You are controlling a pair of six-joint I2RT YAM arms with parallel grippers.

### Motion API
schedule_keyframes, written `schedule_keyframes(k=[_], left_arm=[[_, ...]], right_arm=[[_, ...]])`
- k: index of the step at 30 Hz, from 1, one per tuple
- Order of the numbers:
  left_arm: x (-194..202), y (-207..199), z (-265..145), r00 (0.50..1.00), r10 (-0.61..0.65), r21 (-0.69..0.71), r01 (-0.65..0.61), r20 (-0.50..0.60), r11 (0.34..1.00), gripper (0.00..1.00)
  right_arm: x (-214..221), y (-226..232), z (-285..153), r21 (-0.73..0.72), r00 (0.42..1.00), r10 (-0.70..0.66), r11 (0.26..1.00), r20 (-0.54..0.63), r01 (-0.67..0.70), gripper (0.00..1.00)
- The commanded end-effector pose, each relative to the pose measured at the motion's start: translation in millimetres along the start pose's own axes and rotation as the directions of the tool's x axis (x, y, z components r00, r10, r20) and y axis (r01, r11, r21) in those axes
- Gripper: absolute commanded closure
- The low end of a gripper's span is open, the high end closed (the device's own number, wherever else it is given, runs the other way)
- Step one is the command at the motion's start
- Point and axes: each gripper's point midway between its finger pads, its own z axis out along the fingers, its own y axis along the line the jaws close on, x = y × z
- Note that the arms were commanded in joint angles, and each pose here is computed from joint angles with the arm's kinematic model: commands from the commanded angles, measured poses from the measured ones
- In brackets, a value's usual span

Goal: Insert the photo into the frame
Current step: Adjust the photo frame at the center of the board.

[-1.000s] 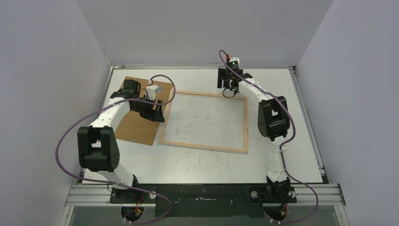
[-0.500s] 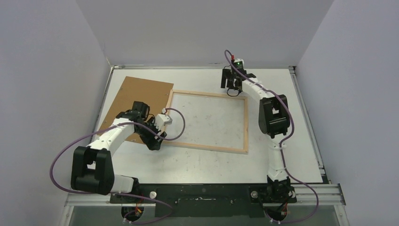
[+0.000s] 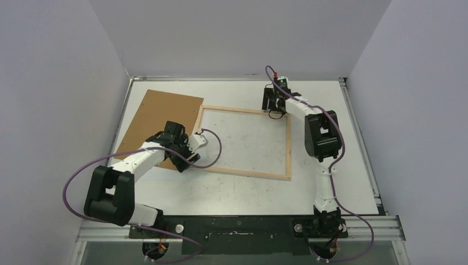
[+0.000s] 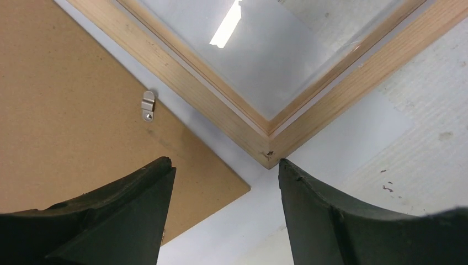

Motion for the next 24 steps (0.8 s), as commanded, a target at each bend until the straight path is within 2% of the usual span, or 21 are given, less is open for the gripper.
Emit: schedule_keyframes(k=[1,6,16,24], left_arm=[[-24.5,19.2,7.5,0.998,0.020,-0.077,-0.016,0.052,0.997,0.33],[-21.9,12.0,18.2,0.999,0.031,-0.036,-0.030,0.014,0.999,0.34],[-49.8,31.1,20.5,0.997,0.005,-0.113,0.004,0.079,0.994,0.36],[-72.8,44.1,32.2,0.994,0.010,-0.141,0.005,0.105,0.990,0.37]], right_arm=[[0.0,-8.2,-13.7,0.010,0.999,0.029,1.000,0.027,-0.030,0.33],[12.8,-24.6,-21.6,0.035,0.998,0.065,0.997,0.023,-0.066,0.35],[25.8,-58.6,-50.2,0.110,0.992,0.119,0.986,0.048,-0.124,0.40],[53.8,-85.5,-82.5,0.174,0.984,0.171,0.969,0.042,-0.176,0.46]])
